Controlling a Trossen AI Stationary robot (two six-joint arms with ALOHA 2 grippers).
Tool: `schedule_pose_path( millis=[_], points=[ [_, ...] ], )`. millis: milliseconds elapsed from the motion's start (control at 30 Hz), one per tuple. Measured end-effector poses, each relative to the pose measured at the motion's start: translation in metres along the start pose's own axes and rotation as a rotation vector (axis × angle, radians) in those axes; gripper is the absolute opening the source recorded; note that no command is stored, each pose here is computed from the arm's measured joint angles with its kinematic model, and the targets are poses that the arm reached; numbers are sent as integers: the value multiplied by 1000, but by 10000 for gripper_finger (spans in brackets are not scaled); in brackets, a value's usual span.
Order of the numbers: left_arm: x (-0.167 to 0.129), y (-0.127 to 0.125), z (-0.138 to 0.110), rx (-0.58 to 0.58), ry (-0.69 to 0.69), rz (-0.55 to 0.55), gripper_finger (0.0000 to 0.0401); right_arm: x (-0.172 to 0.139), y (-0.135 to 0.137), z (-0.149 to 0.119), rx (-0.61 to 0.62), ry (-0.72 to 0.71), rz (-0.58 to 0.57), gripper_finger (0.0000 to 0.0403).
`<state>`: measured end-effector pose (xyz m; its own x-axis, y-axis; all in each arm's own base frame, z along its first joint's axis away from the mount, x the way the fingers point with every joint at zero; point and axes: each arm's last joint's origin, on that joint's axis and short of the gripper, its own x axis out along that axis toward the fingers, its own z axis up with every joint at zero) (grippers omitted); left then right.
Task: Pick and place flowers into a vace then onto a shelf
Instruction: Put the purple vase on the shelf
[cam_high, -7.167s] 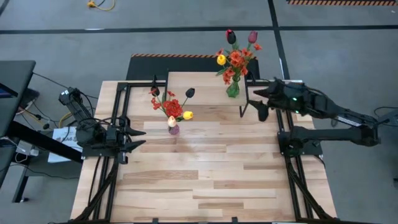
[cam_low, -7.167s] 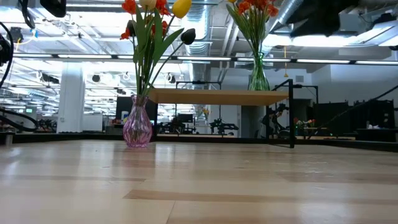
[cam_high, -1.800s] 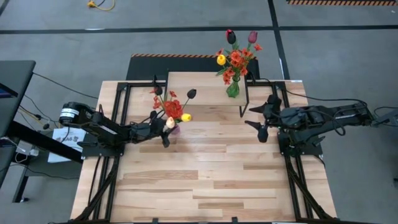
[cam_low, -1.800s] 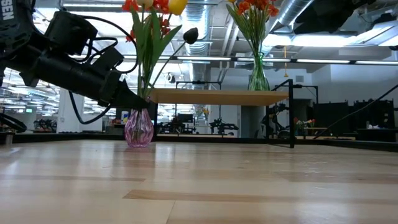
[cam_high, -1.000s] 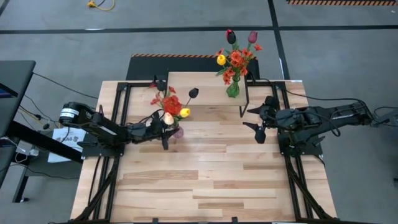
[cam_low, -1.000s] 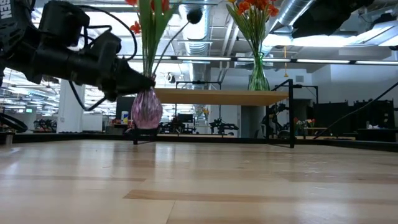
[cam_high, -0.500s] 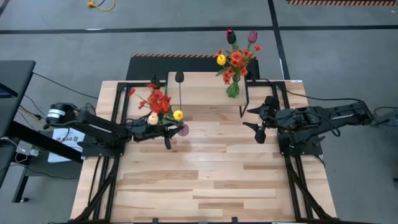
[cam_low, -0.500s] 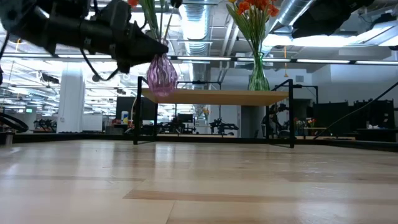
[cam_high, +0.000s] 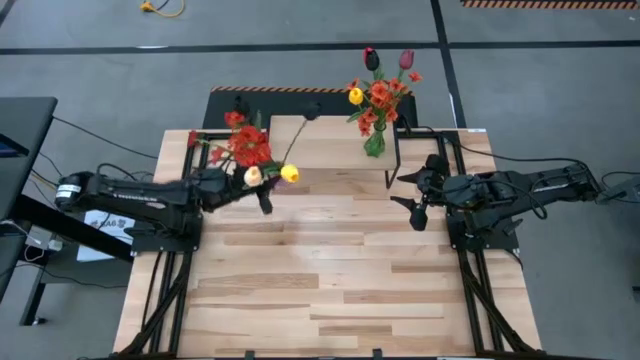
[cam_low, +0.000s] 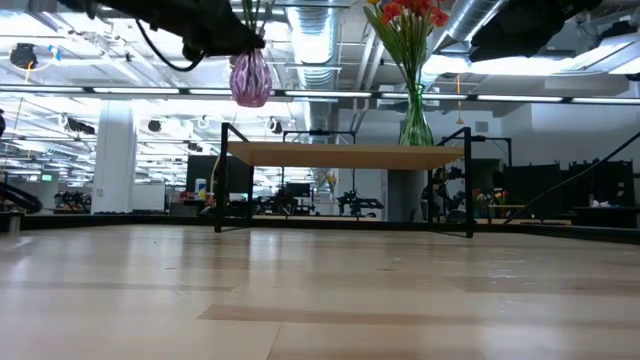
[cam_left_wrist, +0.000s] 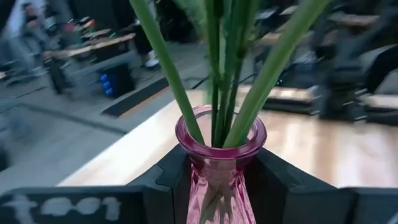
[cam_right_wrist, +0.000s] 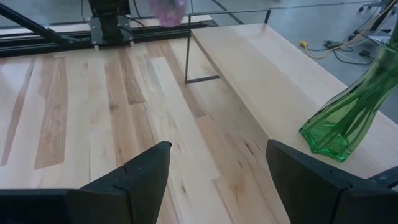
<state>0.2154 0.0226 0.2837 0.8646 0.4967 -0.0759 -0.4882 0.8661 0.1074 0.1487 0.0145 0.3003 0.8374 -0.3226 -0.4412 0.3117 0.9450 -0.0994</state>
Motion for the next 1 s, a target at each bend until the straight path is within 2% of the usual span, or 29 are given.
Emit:
schedule_pose_path(
  millis=[100, 300, 733, 1000],
  points=[
    [6, 14, 11, 20, 60, 57, 105, 0, 0, 0, 0, 0, 0, 260],
    [20, 38, 28, -9, 115, 79, 105, 0, 0, 0, -1, 0, 0, 260],
    [29, 71, 24, -140, 151, 136, 105, 0, 0, 0, -2, 4, -1, 260],
    [30, 73, 25, -173, 140, 112, 105, 0, 0, 0, -2, 4, -1, 260]
  ],
)
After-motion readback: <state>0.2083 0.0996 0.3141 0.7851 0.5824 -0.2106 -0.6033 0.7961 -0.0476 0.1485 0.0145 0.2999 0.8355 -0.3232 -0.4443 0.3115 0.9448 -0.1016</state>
